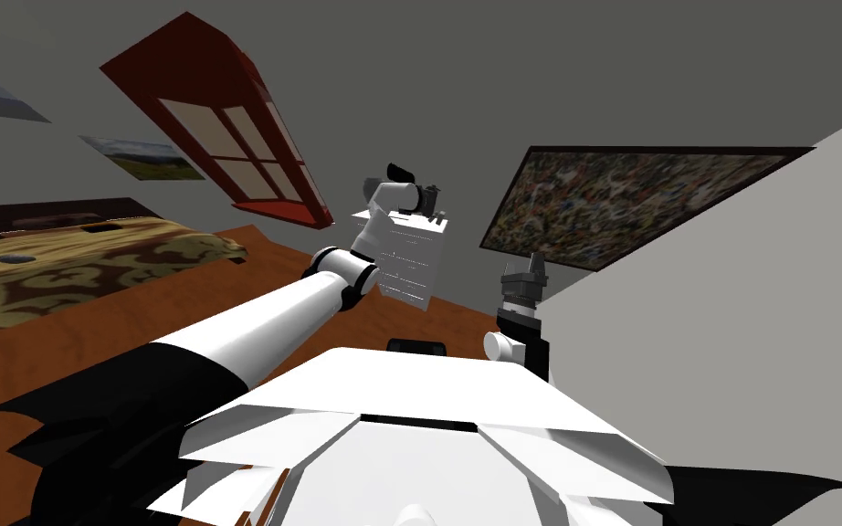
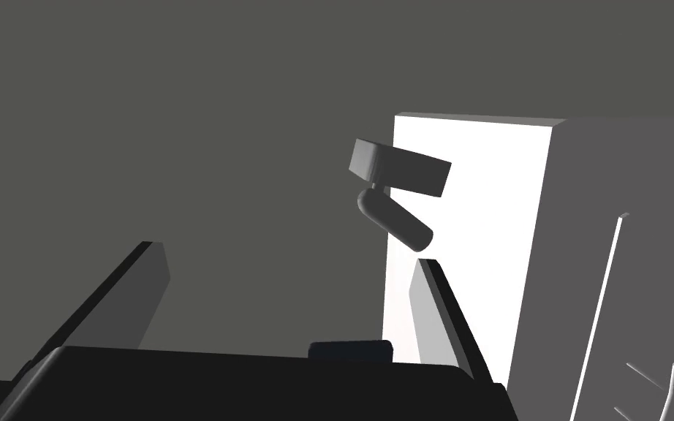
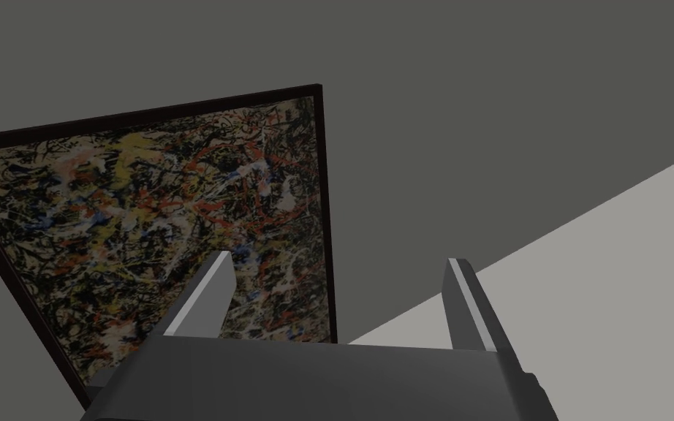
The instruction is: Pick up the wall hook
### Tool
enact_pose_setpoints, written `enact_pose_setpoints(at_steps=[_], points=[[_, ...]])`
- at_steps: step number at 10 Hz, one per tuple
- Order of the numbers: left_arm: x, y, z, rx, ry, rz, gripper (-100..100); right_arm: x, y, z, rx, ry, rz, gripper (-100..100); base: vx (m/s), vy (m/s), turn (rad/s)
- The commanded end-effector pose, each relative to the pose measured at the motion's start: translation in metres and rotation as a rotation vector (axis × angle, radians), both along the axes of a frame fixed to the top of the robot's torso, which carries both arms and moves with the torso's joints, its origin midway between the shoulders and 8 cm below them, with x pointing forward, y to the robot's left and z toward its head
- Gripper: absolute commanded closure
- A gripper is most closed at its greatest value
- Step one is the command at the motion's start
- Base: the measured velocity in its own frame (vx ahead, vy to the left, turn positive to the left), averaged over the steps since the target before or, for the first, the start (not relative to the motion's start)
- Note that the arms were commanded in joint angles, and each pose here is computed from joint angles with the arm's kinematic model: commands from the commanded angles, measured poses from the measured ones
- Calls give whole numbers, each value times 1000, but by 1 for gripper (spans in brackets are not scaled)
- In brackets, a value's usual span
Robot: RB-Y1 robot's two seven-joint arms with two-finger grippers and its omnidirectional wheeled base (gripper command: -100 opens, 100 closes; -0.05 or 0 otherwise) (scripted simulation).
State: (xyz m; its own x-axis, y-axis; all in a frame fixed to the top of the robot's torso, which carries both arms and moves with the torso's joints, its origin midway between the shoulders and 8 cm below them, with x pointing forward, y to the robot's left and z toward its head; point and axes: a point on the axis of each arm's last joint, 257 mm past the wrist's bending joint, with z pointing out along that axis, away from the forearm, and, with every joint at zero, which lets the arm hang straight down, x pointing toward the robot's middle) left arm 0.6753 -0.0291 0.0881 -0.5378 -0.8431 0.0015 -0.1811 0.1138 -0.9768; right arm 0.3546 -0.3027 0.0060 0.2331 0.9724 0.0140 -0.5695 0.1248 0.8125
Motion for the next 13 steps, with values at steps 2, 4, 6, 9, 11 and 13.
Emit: enact_pose_setpoints(at_steps=[2,4,6,9,11,13], points=[[-5,-10,2,43,50,-20,-100,0,0,0,0,0,0,0,48,-19,19],[-11,-23,3,79,104,-44,-100,0,0,0,0,0,0,0,60,-17,72],[-17,-30,-2,108,156,-62,-100,0,0,0,0,0,0,0,45,-13,44],[-26,-37,-4,152,219,-77,-100,0,0,0,0,0,0,0,56,-24,50],[-36,-43,-5,186,268,-91,-100,0,0,0,0,0,0,0,90,-35,65],[-40,-41,-8,209,298,-89,-100,0,0,0,0,0,0,0,80,-31,22]])
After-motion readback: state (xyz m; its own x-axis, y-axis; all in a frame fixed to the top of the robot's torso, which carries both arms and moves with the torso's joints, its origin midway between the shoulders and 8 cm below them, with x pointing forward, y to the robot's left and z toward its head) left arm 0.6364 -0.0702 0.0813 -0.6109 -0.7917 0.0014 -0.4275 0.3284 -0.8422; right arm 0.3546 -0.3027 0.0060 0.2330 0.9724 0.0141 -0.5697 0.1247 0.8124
